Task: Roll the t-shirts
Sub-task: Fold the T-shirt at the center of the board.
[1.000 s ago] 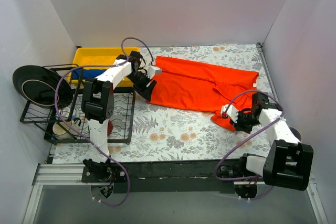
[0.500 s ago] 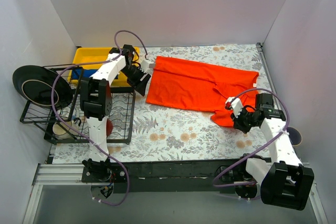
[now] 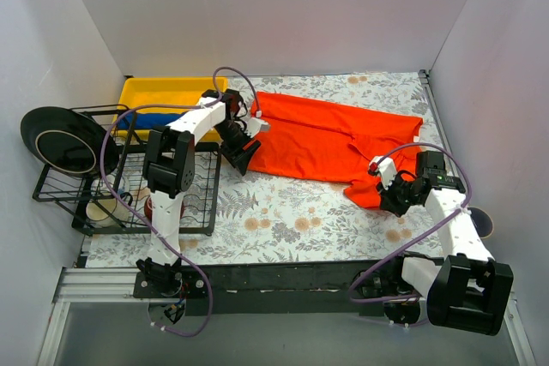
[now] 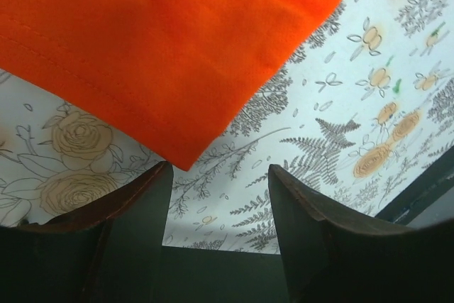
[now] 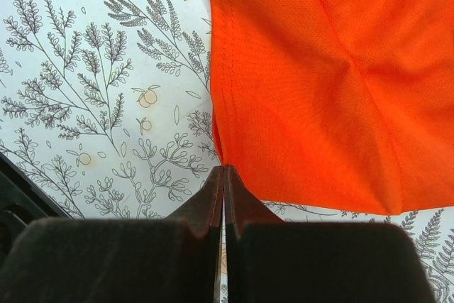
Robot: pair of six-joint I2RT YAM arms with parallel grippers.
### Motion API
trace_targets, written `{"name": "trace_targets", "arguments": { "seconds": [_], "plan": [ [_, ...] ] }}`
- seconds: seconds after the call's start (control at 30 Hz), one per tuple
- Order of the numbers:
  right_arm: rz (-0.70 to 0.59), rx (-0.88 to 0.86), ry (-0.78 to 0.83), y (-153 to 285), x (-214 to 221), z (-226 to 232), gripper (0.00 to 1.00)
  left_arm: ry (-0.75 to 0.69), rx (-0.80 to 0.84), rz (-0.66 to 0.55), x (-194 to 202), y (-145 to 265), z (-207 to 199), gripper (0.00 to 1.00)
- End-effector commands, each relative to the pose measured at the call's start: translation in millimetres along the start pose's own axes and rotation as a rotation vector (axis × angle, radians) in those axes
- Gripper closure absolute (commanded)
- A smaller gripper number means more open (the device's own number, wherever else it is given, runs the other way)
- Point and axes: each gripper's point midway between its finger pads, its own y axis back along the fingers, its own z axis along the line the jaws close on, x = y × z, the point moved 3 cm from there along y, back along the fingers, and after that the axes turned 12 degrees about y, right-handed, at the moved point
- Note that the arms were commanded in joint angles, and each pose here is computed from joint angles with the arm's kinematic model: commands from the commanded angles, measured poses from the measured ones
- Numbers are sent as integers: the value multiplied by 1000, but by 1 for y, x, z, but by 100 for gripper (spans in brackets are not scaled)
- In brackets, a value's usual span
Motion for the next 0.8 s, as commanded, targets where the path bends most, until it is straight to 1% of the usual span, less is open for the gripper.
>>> {"name": "trace_targets", "arguments": {
  "seconds": [0.0, 0.13, 0.27, 0.33, 0.37, 0.4, 0.47, 0.5, 0.53, 0.57, 0.67, 0.77],
  "plan": [
    [-50, 21, 4, 3, -13, -11, 99, 68, -117, -30, -5, 0, 28, 44],
    [-43, 16, 7, 3, -12, -11, 99, 72, -116, -26, -10, -8, 29, 45],
    [-42, 14, 8, 2, -12, -11, 99, 56, -122, -7, -10, -19, 24, 50],
    [-42, 15, 9, 2, -12, -12, 99, 59, -122, -1, -9, -21, 23, 56],
    [-42, 15, 9, 2, -12, -12, 99, 61, -123, 1, -8, -22, 24, 59],
    [-43, 16, 9, 2, -12, -13, 99, 61, -127, 5, -7, -22, 24, 69],
    [-44, 14, 8, 2, -13, -12, 99, 58, -127, 14, -6, -22, 25, 82],
    [-42, 14, 5, 1, -11, -12, 99, 51, -125, 16, -6, -21, 23, 92],
    [-41, 18, 5, 2, -11, -12, 99, 50, -115, 11, -7, -20, 22, 97],
    [-45, 24, 4, 1, -12, -13, 99, 44, -106, 16, -7, -19, 20, 100],
    [-43, 46, -28, 4, -14, -16, 99, 44, -69, 9, -10, -17, 15, 100],
    [-72, 113, -27, 18, -31, -32, 99, 42, -60, -14, -20, -10, 13, 100]
  ]
}}
